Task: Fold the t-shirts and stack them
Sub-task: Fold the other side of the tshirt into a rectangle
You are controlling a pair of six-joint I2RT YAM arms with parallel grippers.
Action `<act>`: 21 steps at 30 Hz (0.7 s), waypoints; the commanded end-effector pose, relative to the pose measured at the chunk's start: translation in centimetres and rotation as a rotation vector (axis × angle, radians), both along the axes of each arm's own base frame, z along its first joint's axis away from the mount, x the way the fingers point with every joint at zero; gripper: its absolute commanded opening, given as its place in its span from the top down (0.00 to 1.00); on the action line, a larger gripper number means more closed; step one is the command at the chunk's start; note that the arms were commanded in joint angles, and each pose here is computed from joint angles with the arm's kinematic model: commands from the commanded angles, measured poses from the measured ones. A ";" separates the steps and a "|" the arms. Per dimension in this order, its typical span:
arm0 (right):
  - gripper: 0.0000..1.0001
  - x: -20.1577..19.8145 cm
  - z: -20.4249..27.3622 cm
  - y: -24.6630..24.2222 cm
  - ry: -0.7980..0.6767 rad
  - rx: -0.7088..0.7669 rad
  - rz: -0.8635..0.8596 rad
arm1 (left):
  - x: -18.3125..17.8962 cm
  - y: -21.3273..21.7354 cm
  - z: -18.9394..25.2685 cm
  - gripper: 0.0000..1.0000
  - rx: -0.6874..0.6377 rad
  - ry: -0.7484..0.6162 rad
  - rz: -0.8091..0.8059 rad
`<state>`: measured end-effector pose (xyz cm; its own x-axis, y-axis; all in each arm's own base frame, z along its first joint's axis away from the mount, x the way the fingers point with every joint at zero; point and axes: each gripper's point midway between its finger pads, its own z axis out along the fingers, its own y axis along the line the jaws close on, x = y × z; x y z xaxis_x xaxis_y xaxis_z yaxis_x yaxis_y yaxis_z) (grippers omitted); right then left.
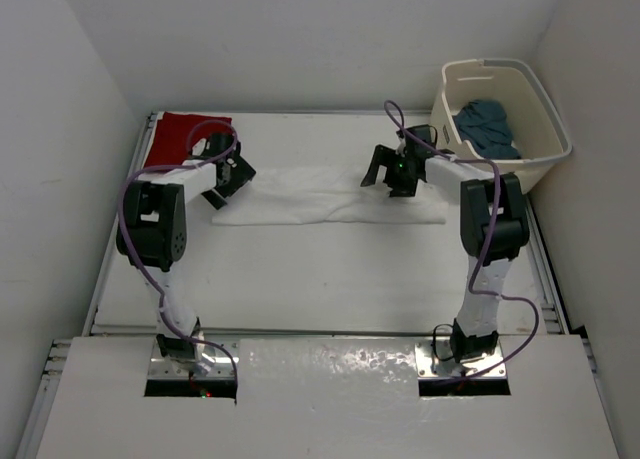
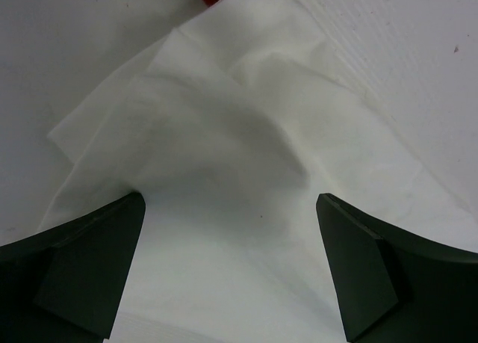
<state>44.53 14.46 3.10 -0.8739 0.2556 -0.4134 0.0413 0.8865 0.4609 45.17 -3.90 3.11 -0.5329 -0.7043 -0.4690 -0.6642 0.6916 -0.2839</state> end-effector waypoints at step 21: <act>0.01 12.8 4.0 6.6 -0.252 0.143 -0.024 | -1.9 2.1 -0.1 0.00 0.048 0.025 0.025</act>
